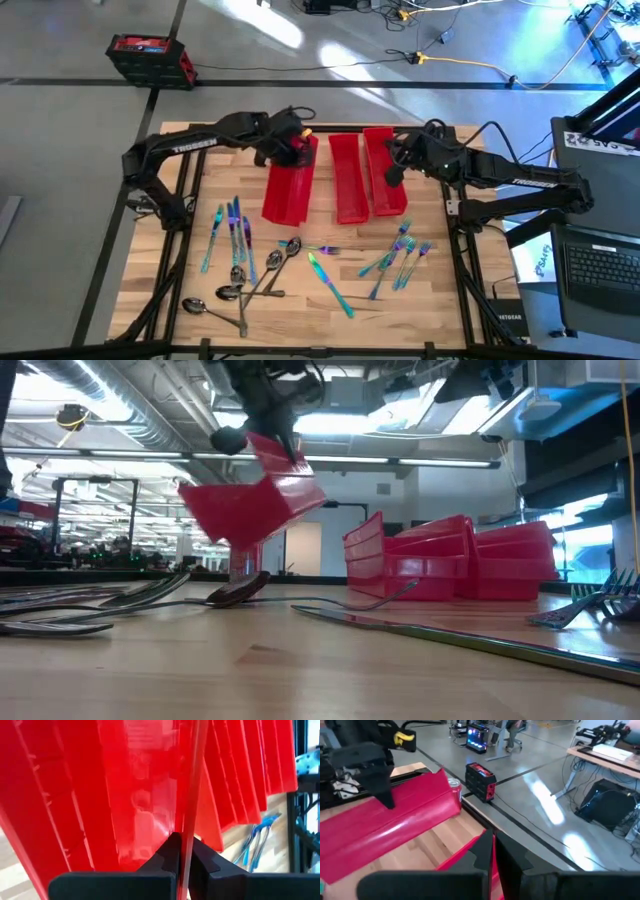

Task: Sort silverware
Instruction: Prepare the red bins to sort the silverware

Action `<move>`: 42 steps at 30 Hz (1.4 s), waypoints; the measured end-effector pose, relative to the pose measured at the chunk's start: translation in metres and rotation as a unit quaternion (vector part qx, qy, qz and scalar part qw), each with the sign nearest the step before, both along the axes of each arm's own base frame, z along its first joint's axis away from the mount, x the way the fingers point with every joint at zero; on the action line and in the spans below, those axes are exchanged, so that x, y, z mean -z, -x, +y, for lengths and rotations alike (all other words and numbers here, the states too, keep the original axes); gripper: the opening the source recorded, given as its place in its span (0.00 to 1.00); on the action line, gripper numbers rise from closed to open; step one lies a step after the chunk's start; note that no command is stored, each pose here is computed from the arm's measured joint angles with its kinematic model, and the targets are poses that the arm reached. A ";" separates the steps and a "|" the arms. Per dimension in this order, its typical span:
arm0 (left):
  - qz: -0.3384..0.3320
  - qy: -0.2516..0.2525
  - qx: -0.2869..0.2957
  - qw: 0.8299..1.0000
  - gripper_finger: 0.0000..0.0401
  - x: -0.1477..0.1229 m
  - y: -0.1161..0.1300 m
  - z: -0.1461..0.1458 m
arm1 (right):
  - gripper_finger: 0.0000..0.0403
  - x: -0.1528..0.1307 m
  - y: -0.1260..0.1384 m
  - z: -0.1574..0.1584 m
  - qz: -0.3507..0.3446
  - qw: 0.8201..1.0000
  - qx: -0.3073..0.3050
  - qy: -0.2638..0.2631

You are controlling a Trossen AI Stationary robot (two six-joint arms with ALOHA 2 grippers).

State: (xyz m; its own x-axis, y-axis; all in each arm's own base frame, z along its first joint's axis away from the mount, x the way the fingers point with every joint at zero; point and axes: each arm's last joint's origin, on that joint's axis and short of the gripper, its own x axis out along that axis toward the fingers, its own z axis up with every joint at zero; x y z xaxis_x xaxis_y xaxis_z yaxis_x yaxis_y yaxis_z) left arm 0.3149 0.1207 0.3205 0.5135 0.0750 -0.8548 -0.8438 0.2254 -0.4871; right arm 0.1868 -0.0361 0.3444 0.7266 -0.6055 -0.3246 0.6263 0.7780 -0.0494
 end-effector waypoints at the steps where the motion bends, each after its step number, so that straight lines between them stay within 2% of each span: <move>1: 0.006 0.007 -0.002 1.000 0.00 0.002 -0.001 0.001 | 0.01 0.000 0.000 0.000 0.000 1.000 0.004 0.002; 10: 0.041 0.061 -0.031 0.997 0.00 0.023 -0.009 0.010 | 0.01 0.000 0.000 -0.001 0.004 1.000 0.012 0.009; 18: 0.066 0.062 -0.055 0.994 0.00 0.044 -0.018 0.022 | 0.01 0.002 0.001 -0.001 0.012 1.000 0.012 0.007; 22: 0.073 0.048 -0.058 0.994 0.00 0.043 -0.024 0.027 | 0.01 0.003 0.001 -0.001 0.017 1.000 0.011 0.006; 25: 0.059 0.043 -0.049 0.996 0.00 0.040 -0.031 0.033 | 0.01 0.003 0.001 -0.001 0.017 1.000 0.011 0.006; 35: 0.093 0.042 -0.023 0.995 0.00 0.032 -0.046 0.041 | 0.01 0.006 0.002 0.000 0.033 0.999 0.014 0.002; 42: 0.147 0.072 0.002 0.987 0.00 0.040 -0.057 0.042 | 0.01 0.007 0.003 -0.001 0.040 0.999 0.016 0.002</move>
State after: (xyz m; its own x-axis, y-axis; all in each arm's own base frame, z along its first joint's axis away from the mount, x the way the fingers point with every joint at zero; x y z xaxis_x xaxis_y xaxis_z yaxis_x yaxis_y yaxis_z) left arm 0.3717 0.1628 0.2805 0.2424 -0.0590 -0.9684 -0.9526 0.1746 -0.2491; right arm 0.1840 -0.0367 0.3377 0.6784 -0.6301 -0.3779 0.6451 0.7570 -0.1040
